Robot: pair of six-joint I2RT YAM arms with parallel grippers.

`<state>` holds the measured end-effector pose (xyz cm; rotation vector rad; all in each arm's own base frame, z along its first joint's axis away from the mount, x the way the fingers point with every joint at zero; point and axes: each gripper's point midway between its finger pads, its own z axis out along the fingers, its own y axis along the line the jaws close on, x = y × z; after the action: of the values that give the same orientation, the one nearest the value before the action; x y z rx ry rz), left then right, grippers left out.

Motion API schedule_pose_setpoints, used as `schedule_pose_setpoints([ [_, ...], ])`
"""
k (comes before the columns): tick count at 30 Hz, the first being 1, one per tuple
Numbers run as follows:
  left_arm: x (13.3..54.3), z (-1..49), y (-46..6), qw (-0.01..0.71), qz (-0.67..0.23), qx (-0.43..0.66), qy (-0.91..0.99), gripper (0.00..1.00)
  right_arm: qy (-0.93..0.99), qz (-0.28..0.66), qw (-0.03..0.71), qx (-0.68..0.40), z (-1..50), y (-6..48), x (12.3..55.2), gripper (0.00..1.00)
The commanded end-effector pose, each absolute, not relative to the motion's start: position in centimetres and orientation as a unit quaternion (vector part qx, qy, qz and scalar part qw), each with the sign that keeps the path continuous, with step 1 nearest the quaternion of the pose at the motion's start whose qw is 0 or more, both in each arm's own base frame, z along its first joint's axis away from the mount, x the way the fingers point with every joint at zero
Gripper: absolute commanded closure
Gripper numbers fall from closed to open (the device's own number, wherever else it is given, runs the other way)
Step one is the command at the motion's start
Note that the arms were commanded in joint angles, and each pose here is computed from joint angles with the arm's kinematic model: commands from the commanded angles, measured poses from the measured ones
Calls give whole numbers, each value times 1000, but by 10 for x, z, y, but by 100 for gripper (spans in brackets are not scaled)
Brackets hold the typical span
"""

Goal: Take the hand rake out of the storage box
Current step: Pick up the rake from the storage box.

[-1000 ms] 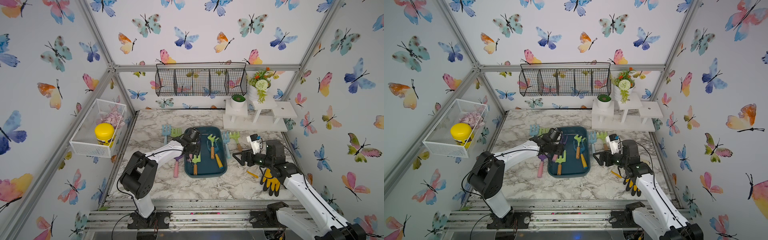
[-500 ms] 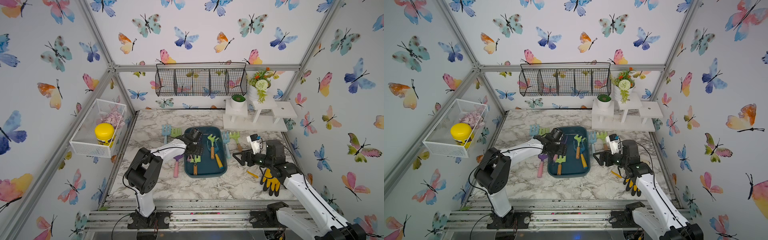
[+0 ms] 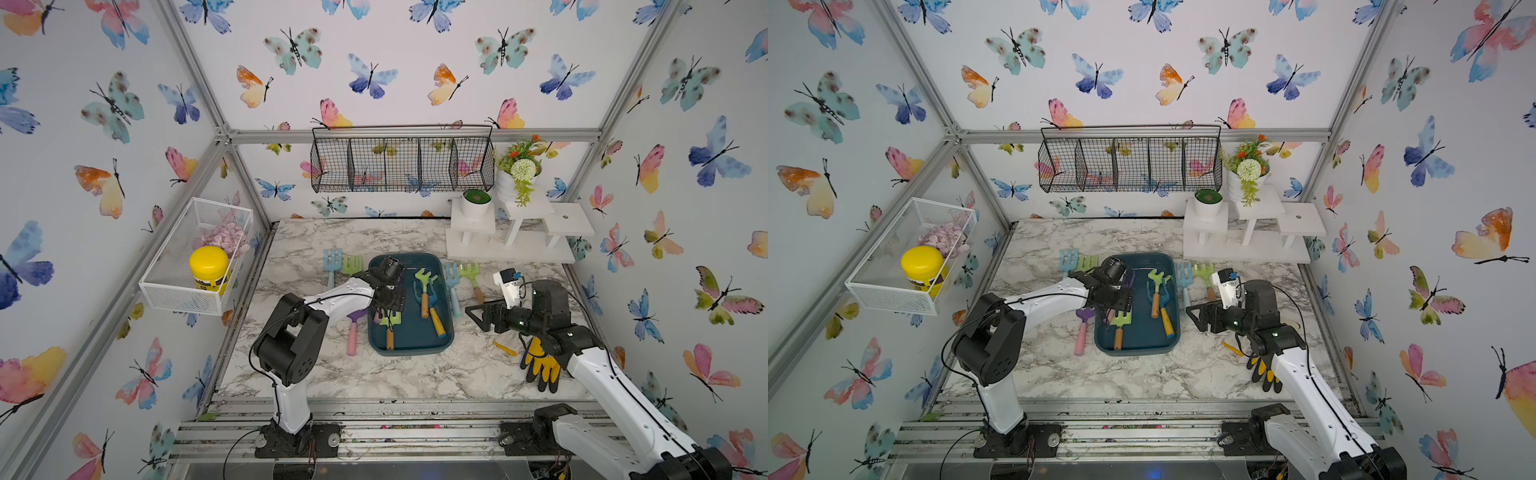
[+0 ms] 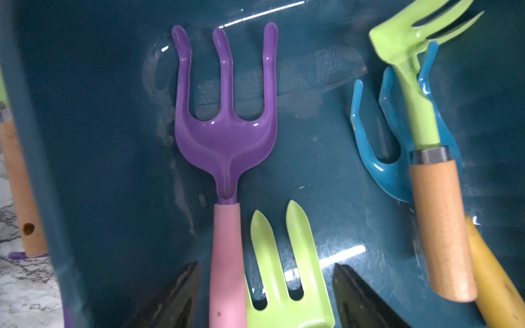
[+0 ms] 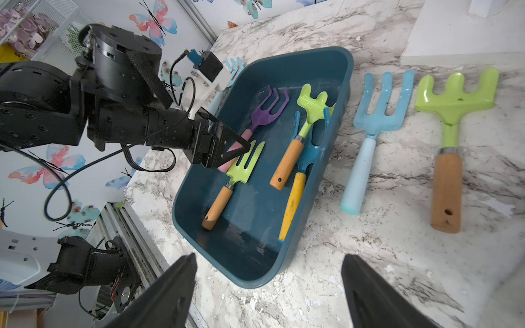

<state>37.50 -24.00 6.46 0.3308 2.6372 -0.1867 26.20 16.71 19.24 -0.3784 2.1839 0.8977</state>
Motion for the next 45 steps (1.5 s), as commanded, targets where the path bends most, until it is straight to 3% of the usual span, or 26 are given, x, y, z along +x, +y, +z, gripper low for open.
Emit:
schedule_pose_setpoints([
  [1, 373, 47, -228, 209, -47, 112, 970, 21, 848, 356, 362, -152, 190, 170, 259, 14],
  [7, 373, 37, -234, 197, -58, 114, 972, 21, 848, 357, 362, -153, 191, 171, 259, 14],
  [15, 373, 33, -243, 188, -78, 117, 972, 32, 848, 358, 360, -153, 190, 171, 260, 14],
  [20, 374, 37, -246, 194, -86, 117, 970, 32, 848, 358, 360, -154, 190, 171, 259, 14],
  [29, 377, 33, -223, 195, -19, 107, 975, 16, 847, 359, 361, -154, 190, 171, 259, 14],
  [45, 374, 6, -225, 174, 26, 118, 977, 12, 847, 359, 360, -154, 189, 171, 259, 15],
])
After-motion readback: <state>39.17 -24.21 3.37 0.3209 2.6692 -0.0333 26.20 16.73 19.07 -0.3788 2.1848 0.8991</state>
